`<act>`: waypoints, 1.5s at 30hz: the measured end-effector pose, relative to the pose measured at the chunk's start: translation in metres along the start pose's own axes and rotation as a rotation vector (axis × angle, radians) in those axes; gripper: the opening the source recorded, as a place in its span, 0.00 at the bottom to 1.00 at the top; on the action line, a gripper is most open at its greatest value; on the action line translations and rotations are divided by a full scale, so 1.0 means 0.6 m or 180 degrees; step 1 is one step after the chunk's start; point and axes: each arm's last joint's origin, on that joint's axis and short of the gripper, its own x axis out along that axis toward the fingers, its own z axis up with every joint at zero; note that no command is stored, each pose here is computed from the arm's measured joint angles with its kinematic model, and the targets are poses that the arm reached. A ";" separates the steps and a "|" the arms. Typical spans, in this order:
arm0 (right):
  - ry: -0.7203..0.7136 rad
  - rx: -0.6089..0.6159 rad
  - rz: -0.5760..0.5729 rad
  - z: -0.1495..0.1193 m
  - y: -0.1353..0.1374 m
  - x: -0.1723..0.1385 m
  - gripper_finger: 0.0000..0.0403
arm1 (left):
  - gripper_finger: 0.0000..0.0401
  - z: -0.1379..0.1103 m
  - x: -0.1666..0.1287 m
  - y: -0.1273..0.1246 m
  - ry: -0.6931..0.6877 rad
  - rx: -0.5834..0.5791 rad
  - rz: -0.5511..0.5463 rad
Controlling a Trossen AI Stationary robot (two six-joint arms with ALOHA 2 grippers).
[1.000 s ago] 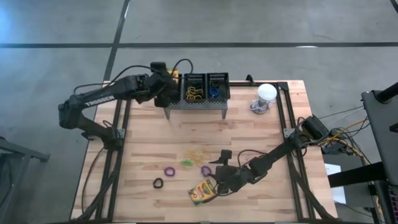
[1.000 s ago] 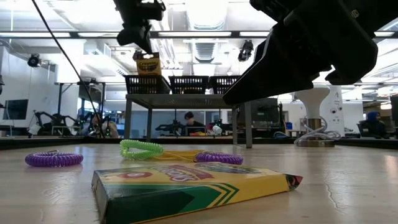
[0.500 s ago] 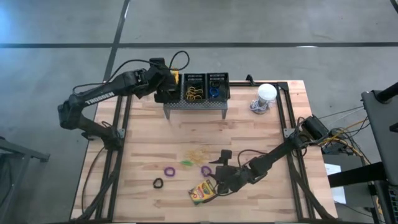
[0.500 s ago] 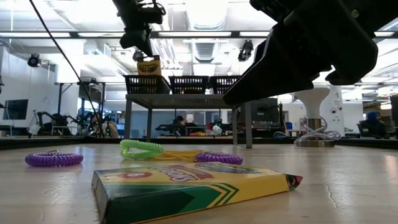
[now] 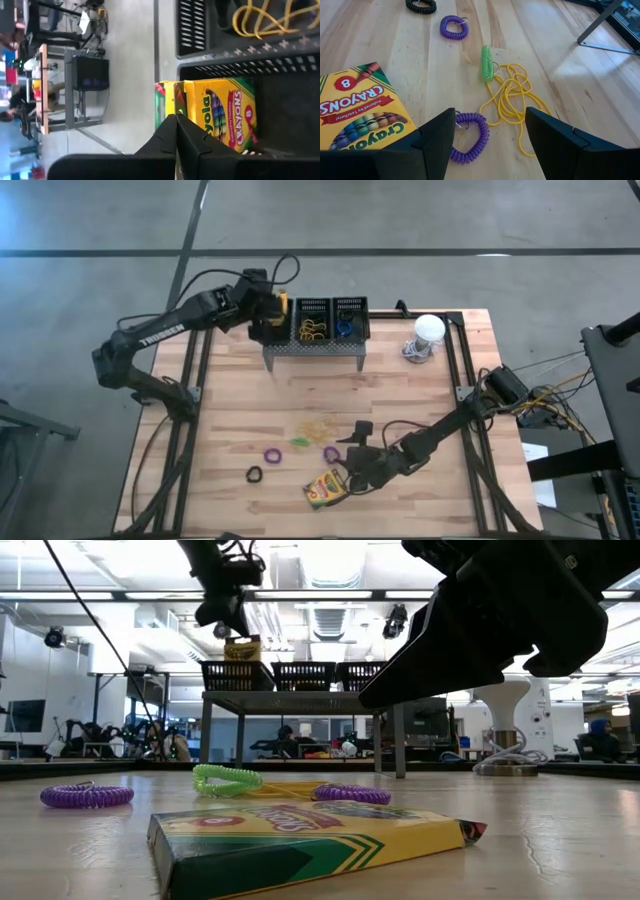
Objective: Pick & Place Office Desk Supplies
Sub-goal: Put the yellow crayon box in the left black bin on the shelf, then adjust the black bin on the shelf
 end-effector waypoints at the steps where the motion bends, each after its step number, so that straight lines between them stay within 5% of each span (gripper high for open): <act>1: 0.0000 0.0001 0.0000 0.000 0.000 0.000 0.59 | 0.01 -0.001 0.002 -0.002 0.0011 0.0034 -0.0005; 13: 0.0011 -0.0005 -0.0004 -0.003 -0.001 0.000 0.59 | 0.04 -0.001 0.035 -0.023 0.0085 0.0412 0.0322; 22: 0.0022 -0.0007 -0.0007 -0.005 -0.001 0.000 0.59 | 0.25 0.004 0.038 -0.019 0.0025 0.0302 0.0517; 30: 0.0023 -0.0008 -0.0007 -0.006 -0.002 0.000 0.59 | 0.30 0.028 -0.015 -0.039 0.0804 0.0076 0.1167; 33: 0.0016 0.0004 -0.0005 -0.006 -0.001 0.000 0.59 | 0.29 0.023 -0.052 -0.053 0.0761 -0.0191 0.0810; 38: -0.0007 0.0031 0.0002 -0.005 -0.001 0.000 0.59 | 0.23 -0.031 -0.085 -0.043 0.0906 -0.1401 -0.0036; 45: -0.0018 0.0027 0.0005 -0.004 -0.001 0.000 0.59 | 0.08 -0.099 -0.055 -0.039 0.1101 -0.2261 -0.0670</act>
